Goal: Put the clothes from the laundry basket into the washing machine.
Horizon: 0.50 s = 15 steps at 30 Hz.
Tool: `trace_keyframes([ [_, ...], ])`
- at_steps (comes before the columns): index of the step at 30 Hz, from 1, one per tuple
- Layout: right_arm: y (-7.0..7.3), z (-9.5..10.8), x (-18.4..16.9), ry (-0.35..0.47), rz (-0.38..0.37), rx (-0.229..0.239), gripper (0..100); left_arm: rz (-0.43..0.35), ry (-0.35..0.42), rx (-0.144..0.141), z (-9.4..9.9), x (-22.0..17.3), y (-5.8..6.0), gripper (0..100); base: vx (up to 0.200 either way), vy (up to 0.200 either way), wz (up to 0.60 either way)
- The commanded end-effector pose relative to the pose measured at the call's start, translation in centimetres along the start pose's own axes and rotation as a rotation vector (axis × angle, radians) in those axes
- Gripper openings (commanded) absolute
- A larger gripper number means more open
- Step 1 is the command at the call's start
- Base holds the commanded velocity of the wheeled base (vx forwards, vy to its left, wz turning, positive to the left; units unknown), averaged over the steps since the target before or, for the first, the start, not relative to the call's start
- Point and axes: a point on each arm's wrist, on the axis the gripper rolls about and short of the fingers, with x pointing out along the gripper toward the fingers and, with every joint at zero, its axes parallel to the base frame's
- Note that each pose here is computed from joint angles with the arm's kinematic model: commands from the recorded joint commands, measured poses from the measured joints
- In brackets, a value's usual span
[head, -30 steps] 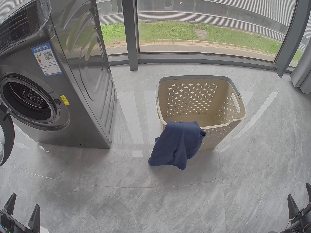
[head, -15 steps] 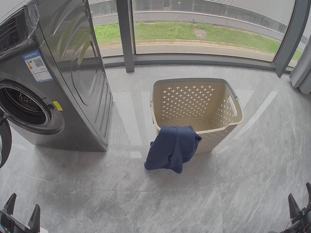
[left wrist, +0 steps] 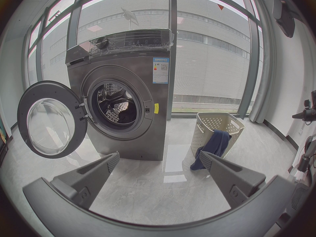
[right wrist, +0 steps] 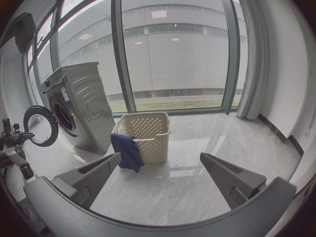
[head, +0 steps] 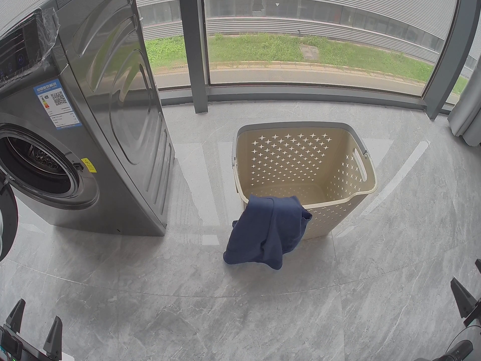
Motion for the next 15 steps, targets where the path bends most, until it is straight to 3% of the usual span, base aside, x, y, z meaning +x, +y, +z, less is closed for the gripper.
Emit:
trace_keyframes([
  [1, 1.0, 0.2, 9.6, 0.416, 0.238, 0.079, 100, 0.001, 0.006, 0.001, -0.5, 0.0, 0.0, 100, 0.200, 0.000, 0.00],
  [3, 1.7, 0.0, 11.0, 0.446, 0.281, 0.111, 100, 0.001, 0.006, 0.002, -0.5, 0.0, 0.0, 100, 0.200, 0.000, 0.00],
  [7, 3.2, -0.5, 13.7, 0.462, 0.332, 0.136, 100, 0.001, 0.005, -0.001, -0.5, 0.0, 0.0, 100, 0.000, 0.000, 0.00],
  [10, 3.9, -1.1, 15.6, 0.471, 0.306, 0.124, 100, 0.001, 0.003, -0.001, -0.5, 0.0, 0.0, 100, 0.000, 0.000, 0.00],
  [15, 6.4, -3.2, 19.2, 0.475, 0.302, 0.090, 100, 0.001, 0.003, -0.001, -0.5, 0.0, 0.0, 100, 0.000, 0.000, 0.00],
])
